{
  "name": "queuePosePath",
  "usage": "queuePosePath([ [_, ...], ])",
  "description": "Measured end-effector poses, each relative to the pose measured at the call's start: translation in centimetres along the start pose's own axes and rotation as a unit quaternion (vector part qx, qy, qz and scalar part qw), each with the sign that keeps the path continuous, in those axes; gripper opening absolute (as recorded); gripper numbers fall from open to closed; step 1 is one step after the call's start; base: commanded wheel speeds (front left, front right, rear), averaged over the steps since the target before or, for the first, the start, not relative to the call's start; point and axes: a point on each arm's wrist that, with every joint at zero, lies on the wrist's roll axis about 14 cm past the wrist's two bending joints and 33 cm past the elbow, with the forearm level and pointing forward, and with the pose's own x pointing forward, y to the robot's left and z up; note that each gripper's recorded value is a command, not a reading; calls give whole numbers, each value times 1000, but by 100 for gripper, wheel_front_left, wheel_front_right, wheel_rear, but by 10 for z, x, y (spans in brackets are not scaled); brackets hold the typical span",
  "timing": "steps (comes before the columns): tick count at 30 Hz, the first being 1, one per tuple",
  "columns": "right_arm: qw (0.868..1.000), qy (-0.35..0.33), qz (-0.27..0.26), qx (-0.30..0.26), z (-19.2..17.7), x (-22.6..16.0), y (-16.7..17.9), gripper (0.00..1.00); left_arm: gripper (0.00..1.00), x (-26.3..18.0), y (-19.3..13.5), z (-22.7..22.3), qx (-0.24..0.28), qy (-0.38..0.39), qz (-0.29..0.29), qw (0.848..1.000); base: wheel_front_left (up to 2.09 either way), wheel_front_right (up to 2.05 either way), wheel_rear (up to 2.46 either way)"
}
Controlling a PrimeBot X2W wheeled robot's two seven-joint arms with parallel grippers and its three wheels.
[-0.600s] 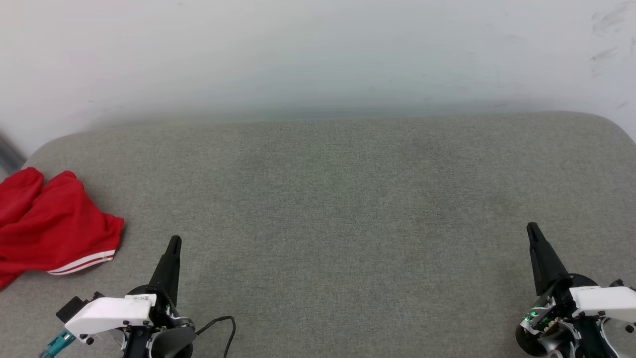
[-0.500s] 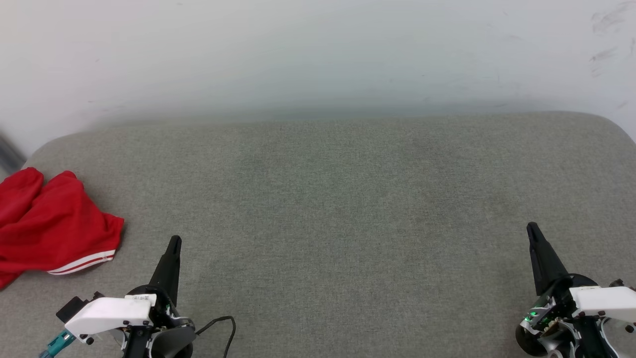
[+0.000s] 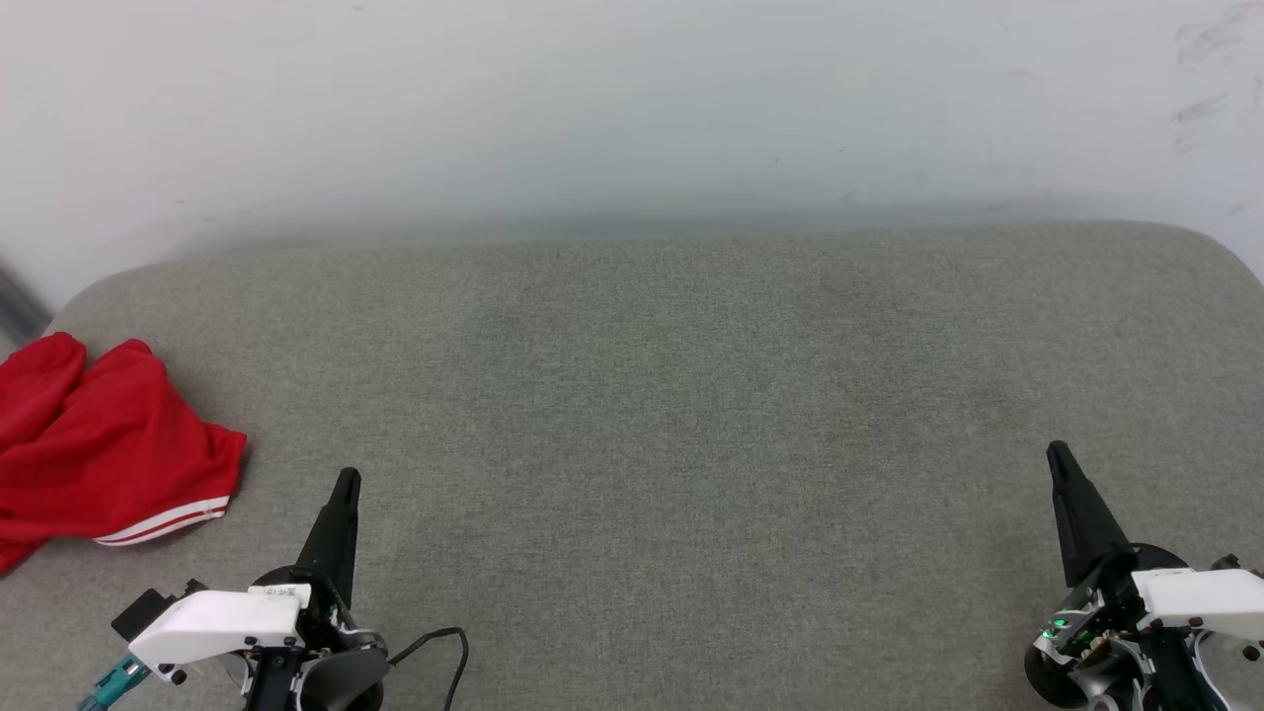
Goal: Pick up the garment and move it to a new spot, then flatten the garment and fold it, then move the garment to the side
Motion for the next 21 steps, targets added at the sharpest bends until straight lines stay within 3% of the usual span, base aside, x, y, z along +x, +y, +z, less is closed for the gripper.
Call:
queuePosePath([
  [9,1000,0,0,0,0,0,0,0,0,0,0,0,0,0,0,1000,0,0,0],
  [10,1000,0,-2,0,0,-1,-2,100,100,-1,2,0,0,0,3,1000,0,0,0],
  [11,1000,0,-9,1,0,-2,-6,0,0,-2,6,-1,-1,0,9,1000,0,0,0],
  [12,1000,-1,-18,2,0,-5,-12,0,0,-5,12,-1,-2,0,18,1000,0,0,0],
  [13,1000,-2,-27,2,1,-8,-18,100,100,-8,19,-1,-4,-1,27,1000,0,0,0],
  [21,999,-17,-47,-12,5,-16,-31,100,100,-13,24,1,9,-13,36,999,0,0,0],
])
